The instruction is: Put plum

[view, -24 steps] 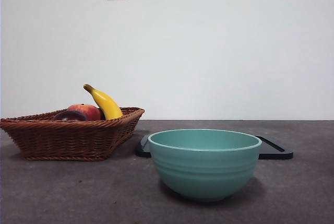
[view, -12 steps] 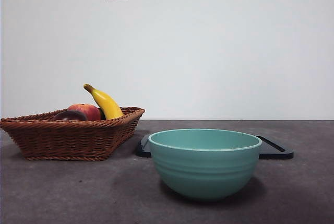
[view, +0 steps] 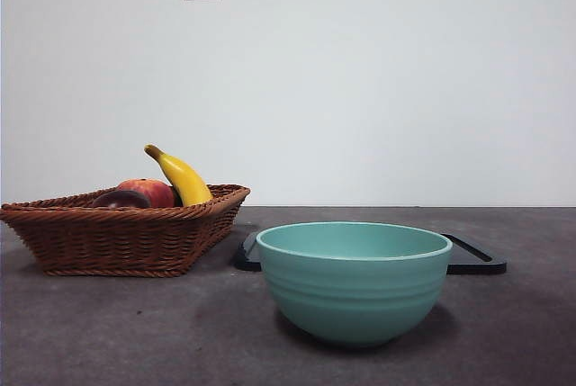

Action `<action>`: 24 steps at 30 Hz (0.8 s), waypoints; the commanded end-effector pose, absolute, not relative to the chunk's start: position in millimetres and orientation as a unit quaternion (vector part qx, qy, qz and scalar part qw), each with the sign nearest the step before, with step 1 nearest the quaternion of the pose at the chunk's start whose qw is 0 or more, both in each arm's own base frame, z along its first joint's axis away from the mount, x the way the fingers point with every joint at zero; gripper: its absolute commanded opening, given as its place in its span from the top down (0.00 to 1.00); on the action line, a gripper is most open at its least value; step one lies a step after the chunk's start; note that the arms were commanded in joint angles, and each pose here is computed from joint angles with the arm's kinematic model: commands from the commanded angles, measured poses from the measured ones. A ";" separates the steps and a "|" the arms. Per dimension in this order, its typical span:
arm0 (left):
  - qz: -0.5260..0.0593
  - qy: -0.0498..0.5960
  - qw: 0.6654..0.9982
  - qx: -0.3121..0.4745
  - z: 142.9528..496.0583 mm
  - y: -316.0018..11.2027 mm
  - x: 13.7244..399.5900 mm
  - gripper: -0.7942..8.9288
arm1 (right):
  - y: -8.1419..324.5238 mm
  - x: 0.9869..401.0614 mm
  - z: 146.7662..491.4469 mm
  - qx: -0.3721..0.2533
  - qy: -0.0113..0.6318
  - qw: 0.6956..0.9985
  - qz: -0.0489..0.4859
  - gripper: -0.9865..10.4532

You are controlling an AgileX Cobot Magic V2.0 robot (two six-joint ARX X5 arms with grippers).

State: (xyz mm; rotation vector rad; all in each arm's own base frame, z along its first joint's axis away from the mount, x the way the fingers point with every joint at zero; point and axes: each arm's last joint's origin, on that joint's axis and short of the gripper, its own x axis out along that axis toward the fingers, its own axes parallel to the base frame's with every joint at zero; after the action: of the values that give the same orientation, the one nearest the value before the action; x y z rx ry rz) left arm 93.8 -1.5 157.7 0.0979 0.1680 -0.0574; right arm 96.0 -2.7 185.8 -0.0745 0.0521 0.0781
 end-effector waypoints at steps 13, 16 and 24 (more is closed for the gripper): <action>-0.026 0.097 0.994 0.044 150.4 -1.2 94.6 0.91 | -4.6 95.9 151.2 0.006 0.077 0.997 0.018 0.90; -0.026 0.097 0.994 0.044 150.4 -1.2 94.6 0.91 | -4.5 95.8 150.1 0.008 0.083 0.996 0.019 0.90; -0.026 0.097 0.994 0.044 150.4 -1.2 94.6 0.91 | -4.5 95.9 152.0 0.007 0.074 0.997 0.019 0.90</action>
State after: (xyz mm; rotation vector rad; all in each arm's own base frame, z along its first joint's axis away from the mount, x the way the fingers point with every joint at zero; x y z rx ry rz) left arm 93.9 -1.5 157.8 0.0979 0.1669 -0.0573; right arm 95.8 -4.1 153.0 -0.0021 0.1501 0.0466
